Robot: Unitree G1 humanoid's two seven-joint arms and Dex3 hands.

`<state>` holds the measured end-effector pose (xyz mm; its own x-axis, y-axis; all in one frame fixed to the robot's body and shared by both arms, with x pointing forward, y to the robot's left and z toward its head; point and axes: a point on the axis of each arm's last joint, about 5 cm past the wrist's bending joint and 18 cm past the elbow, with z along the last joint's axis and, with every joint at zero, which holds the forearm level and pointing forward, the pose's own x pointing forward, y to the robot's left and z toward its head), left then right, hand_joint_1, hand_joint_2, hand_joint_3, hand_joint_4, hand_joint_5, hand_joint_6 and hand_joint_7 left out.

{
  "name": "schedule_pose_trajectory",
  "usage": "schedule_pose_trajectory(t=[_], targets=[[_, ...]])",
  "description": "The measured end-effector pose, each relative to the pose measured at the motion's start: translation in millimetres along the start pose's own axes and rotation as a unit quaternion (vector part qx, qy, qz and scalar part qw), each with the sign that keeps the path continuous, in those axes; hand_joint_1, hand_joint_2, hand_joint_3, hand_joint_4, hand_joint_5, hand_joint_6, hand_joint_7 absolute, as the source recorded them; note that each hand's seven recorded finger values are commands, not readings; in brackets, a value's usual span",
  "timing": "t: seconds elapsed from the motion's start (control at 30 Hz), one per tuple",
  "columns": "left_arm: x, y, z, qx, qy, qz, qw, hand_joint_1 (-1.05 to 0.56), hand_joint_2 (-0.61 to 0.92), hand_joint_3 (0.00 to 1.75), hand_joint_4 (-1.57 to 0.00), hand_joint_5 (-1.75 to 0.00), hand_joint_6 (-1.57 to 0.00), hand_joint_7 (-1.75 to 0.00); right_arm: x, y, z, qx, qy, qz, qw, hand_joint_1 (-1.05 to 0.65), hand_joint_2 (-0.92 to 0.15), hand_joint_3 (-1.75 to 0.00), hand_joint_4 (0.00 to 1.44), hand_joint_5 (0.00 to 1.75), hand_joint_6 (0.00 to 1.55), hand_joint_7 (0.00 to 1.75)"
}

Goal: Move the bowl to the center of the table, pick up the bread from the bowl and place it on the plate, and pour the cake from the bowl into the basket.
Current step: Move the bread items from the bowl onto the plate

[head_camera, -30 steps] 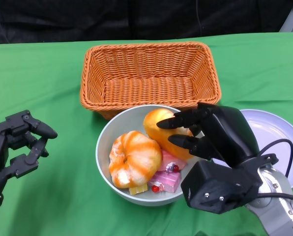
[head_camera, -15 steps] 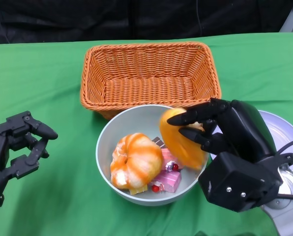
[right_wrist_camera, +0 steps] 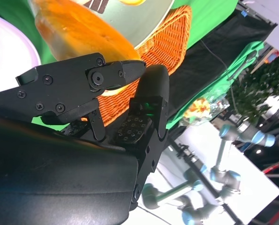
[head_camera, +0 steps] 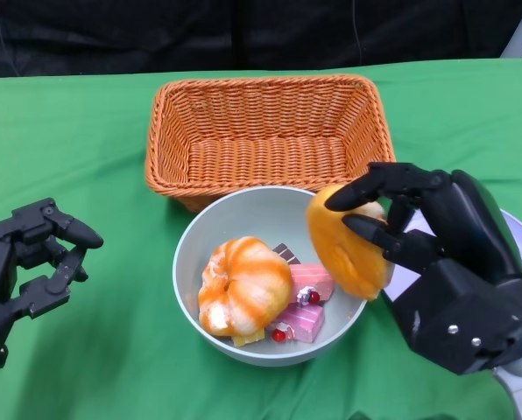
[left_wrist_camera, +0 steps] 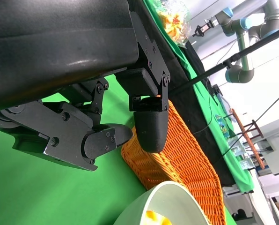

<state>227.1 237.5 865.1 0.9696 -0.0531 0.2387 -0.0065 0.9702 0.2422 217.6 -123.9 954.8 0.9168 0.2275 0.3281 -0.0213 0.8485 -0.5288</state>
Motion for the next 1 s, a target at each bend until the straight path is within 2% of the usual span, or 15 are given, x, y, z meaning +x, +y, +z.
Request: schedule_pose_trajectory(t=[0.4, 1.0], targets=[[0.9, -0.7, -1.3, -0.003, 0.003, 0.0, 1.0, -0.05, 0.75, 0.69, -0.78, -1.49, -0.8, -1.16, -0.9, -1.4, -2.8, 0.016, 0.02, 0.003, 1.0, -0.1, -0.92, -0.21, 0.66, 1.75, 0.77, 0.93], [0.7, -2.2, -1.5, 0.0, 0.001, -0.005, 1.0, -0.05, 0.75, 0.67, -0.79, -1.47, -0.8, -1.17, -1.0, -3.0, -4.7, 0.03, 0.025, -0.001, 0.999, -0.1, -0.92, -0.23, 0.69, 1.75, 0.75, 1.0]])
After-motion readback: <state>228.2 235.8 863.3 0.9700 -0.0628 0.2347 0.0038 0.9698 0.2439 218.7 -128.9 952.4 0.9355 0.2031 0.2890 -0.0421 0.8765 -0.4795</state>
